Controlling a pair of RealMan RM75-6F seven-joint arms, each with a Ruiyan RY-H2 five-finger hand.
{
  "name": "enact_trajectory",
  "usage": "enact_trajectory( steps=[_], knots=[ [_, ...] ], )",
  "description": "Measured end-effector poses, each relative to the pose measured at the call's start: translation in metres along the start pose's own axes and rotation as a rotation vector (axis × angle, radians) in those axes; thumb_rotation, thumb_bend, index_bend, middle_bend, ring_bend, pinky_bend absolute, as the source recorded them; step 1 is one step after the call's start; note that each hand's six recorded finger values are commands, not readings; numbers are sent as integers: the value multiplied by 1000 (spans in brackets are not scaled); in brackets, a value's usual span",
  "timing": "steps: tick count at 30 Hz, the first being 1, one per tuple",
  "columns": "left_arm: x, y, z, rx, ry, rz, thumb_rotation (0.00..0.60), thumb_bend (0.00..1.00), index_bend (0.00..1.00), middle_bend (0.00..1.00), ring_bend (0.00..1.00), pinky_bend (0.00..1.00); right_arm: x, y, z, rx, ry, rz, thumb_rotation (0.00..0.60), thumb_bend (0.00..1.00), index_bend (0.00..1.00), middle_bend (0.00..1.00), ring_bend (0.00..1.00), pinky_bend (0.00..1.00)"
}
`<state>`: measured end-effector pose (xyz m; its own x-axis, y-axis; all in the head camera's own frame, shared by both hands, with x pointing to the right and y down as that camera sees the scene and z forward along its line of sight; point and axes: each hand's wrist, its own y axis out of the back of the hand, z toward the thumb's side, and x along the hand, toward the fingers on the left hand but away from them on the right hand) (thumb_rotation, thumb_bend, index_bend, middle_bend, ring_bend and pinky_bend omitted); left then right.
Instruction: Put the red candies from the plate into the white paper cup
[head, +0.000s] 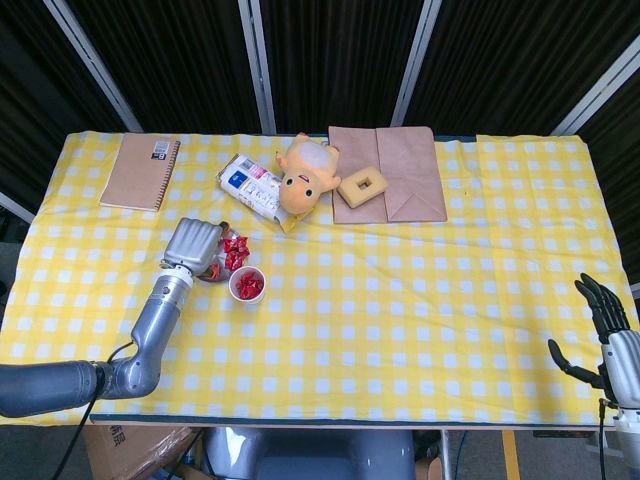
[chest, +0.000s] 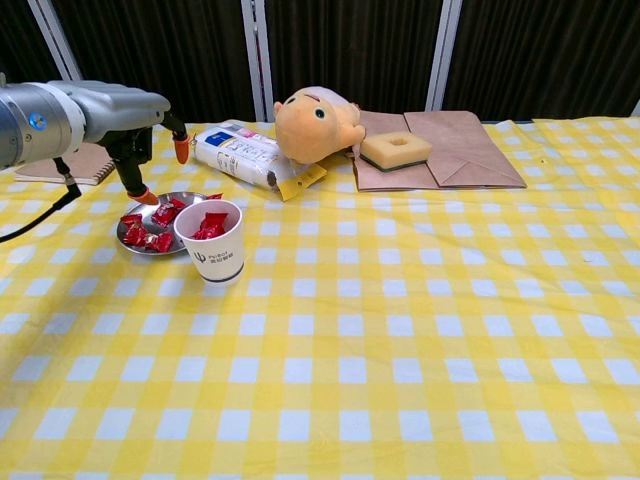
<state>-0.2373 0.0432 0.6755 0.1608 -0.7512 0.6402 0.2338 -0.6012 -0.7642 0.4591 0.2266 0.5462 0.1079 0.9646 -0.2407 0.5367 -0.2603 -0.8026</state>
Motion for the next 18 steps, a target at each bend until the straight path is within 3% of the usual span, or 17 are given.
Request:
enact_trajectory(
  steps=[6, 18],
  knots=[
    [11, -19, -11, 34, 35, -45, 600, 217, 350, 944, 1000, 988, -1, -1, -1, 2, -4, 3, 600, 423, 0, 0, 0, 0],
    [25, -44, 2, 118, -17, -79, 600, 232, 366, 944, 1000, 988, -1, -1, -1, 1, -8, 5, 600, 423, 0, 0, 0, 0]
  ],
)
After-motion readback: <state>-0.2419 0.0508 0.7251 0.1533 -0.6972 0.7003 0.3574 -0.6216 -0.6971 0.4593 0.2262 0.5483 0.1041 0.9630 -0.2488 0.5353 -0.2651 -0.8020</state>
